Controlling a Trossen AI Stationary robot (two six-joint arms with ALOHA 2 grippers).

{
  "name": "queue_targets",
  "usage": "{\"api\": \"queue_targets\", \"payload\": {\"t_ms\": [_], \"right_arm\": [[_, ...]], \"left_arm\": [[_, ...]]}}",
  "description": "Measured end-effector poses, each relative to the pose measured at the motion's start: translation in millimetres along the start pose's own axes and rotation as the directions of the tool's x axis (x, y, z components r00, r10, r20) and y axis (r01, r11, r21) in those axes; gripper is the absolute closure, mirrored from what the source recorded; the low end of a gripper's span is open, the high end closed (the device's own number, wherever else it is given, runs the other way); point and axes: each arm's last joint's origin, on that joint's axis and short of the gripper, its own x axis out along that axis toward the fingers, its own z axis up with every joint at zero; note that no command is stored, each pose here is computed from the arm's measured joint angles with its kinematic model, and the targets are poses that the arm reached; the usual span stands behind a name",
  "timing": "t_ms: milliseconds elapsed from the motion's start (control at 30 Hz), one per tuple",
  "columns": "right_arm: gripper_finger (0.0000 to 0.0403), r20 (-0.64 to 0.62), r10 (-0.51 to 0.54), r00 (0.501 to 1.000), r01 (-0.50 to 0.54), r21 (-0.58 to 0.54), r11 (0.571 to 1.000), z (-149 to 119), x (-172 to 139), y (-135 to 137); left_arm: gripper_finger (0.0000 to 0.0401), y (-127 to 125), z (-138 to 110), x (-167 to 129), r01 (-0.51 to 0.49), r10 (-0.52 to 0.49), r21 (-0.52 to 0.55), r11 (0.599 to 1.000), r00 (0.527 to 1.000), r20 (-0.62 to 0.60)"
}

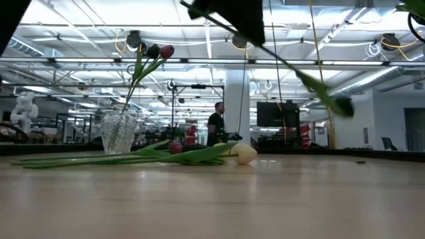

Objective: Sort flowers into vase by color
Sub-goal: Put the black flower into the transparent vase

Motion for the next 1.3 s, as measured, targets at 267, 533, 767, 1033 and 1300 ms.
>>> {"api": "queue_targets", "payload": {"t_ms": [267, 533, 767, 1033, 1300], "right_arm": [[0.0277, 0.0, 0.001, 1.0, -0.001, 0.003, 1.0, 0.0, 0.0, 0.1], [0.0277, -0.001, 0.001, 1.0, -0.001, 0.003, 1.0, -0.1, 0.0, 0.2], [0.0277, -0.009, 0.006, 1.0, -0.006, 0.001, 1.0, -0.7, 0.0, 0.8], [0.028, -0.058, 0.11, 0.992, -0.115, -0.08, 0.99, -3.0, -3.1, 6.1], [0.0336, 0.299, 0.291, 0.909, -0.274, -0.099, 0.957, 28.0, -27.1, -4.0]], "left_arm": [[0.0401, 1.7, -8.6, 16.7, -0.081, 0.08, -0.047, 0.996, 0.996, -0.026], [0.0401, -5.8, -21.4, 9.2, -0.229, 0.238, -0.091, 0.969, 0.966, 0.101], [0.0401, -20.2, -58.8, 23.9, -0.245, 0.272, -0.191, 0.951, 0.953, 0.13], [0.0401, -37.5, -80.2, 38.5, -0.135, 0.183, -0.26, 0.956, 0.968, 0.17], [0.0401, -37.0, -81.8, 40.3, -0.136, 0.182, -0.261, 0.956, 0.97, 0.162]]}}
